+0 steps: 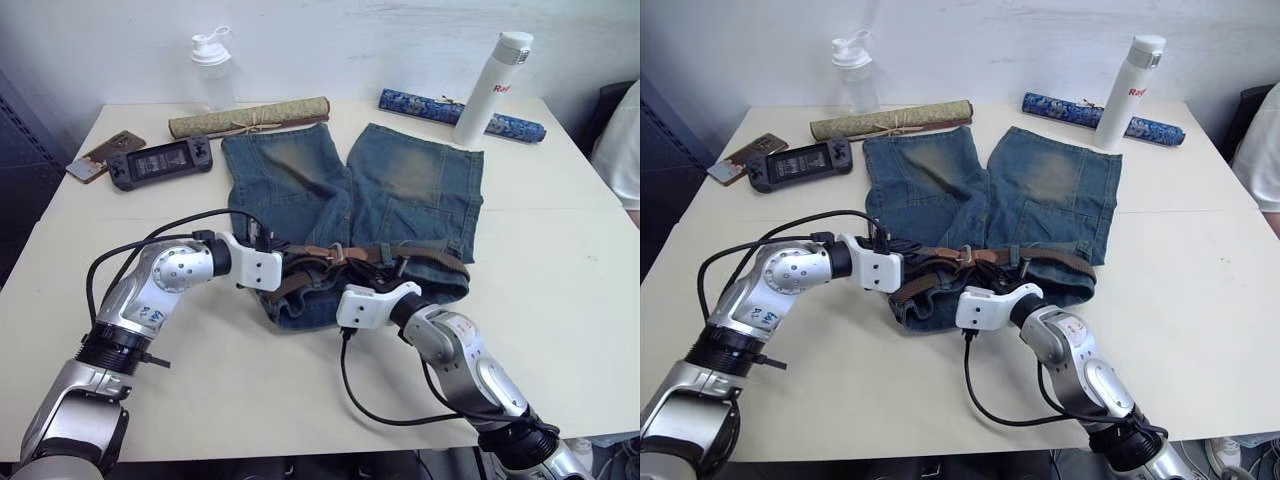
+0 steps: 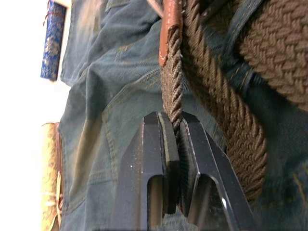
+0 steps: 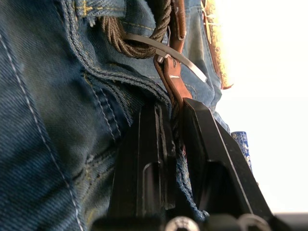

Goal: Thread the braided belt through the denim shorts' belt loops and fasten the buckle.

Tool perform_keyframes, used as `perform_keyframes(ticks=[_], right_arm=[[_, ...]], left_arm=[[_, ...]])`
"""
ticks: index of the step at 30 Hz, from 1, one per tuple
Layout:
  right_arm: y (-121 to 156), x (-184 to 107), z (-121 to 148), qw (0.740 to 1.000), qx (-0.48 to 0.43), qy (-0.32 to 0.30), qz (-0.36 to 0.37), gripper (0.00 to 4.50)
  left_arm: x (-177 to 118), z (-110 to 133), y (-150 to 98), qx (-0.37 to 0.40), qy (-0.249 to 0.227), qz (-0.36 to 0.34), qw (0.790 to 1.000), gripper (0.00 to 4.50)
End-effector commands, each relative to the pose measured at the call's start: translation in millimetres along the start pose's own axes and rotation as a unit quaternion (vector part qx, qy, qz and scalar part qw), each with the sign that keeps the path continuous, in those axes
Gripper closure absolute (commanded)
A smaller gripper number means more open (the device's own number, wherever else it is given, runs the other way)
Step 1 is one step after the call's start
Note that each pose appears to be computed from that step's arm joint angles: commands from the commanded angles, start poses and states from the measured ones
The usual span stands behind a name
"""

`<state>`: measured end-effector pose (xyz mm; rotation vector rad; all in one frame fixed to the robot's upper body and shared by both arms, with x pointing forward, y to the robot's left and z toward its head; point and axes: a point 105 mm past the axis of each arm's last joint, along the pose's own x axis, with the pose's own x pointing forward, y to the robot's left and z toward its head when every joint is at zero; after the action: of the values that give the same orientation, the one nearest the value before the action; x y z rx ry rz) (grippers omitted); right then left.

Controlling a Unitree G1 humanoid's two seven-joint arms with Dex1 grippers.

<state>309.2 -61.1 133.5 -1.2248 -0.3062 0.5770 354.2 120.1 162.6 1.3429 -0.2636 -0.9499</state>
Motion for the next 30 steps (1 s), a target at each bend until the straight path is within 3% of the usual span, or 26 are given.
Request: perform_keyframes(ticks=[1, 8, 30], right_arm=[[-10, -2, 8, 1.0, -0.006, -0.017, -0.02, 4.43], [-9, -2, 8, 1.0, -0.005, -0.016, -0.019, 4.43], [-7, 0, 9, 1.0, -0.001, -0.02, -0.016, 4.43]], left_arm=[[3, 12, 9, 0.026, -0.02, 0.01, 0.999, 4.5], [5, 14, 14, 0.023, -0.03, 0.021, 0.999, 4.5], [-10, 1, 20, 0.001, 0.002, 0.052, 0.999, 4.5]])
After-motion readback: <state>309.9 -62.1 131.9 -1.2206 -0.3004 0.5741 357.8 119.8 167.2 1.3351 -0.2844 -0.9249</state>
